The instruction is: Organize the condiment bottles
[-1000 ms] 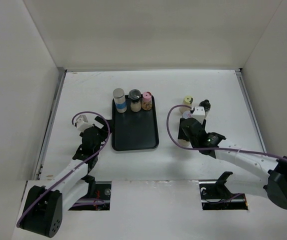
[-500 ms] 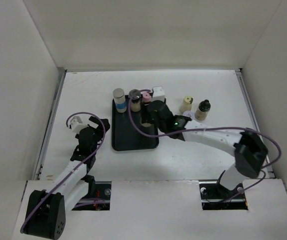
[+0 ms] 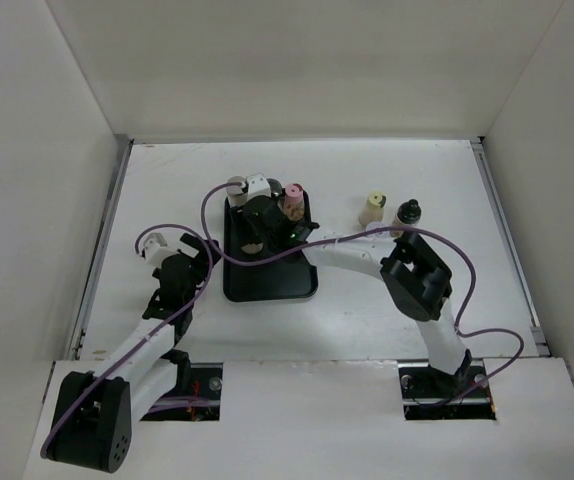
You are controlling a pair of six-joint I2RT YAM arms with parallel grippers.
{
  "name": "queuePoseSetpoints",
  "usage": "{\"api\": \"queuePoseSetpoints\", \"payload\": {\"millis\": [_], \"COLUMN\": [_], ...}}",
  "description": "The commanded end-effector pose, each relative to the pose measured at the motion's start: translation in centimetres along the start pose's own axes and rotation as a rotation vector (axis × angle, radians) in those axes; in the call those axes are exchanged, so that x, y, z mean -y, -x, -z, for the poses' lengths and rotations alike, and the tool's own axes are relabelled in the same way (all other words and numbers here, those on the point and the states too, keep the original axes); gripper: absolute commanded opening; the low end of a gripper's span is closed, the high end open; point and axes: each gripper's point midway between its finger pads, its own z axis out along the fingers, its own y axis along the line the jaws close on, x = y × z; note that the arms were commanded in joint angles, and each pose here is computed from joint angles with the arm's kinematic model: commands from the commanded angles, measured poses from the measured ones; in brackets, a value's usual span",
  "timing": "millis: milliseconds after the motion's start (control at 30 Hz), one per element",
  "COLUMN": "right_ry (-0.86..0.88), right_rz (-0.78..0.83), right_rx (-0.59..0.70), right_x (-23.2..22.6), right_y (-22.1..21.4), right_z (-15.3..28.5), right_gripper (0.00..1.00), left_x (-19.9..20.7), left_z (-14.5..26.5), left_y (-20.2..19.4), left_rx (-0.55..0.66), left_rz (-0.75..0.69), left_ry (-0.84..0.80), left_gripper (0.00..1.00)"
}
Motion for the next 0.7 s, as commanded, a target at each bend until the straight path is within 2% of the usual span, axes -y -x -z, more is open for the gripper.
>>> {"api": "queuePoseSetpoints", "payload": {"millis": [0, 133, 267, 367, 467, 533, 567, 633, 667], "right_ry": [0.082, 0.086, 0.112, 0.119, 0.141, 0.138, 0.125, 0.062, 0.021], "right_rz": [-0.071, -0.077, -0.116, -0.135, -0.150, -0.150, -0.151, -0.167, -0.167], "right_rx": [0.144, 0.125, 0.140, 0.190, 0.252, 0.281, 0.284, 0.283, 0.277], "right_x": [-2.7, -3.2, -3.5, -2.8, -1.7, -0.1, 1.0, 4.5, 6.4], "right_y": [5.8, 4.9, 6.0, 8.2, 10.4, 10.7, 10.3, 9.0, 8.0], "right_z": [0.1, -0.8, 0.4, 3.2, 7.1, 9.9, 11.0, 12.7, 13.6], "right_gripper": [0.59, 0.71, 0.89, 0.95, 0.96, 0.90, 0.82, 0.54, 0.43], "left_x": [1.3, 1.4, 1.3, 1.5, 1.4, 1.4, 1.4, 1.6, 1.6], "left_z": [-0.1, 0.0, -0.1, 0.0, -0.1, 0.0, 0.0, 0.0, 0.0], "left_y": [0.5, 0.5, 0.4, 0.6, 0.4, 0.4, 0.4, 0.4, 0.3], "left_rx": [0.019, 0.018, 0.012, 0.023, 0.017, 0.015, 0.018, 0.020, 0.017], "left_rz": [0.013, 0.014, 0.011, 0.013, 0.010, 0.011, 0.011, 0.009, 0.008], "left_ry": [-0.046, -0.052, -0.049, -0.056, -0.050, -0.055, -0.054, -0.056, -0.056], "left_gripper": [1.00, 1.00, 1.00, 1.00, 1.00, 1.00, 1.00, 1.00, 1.00]}}
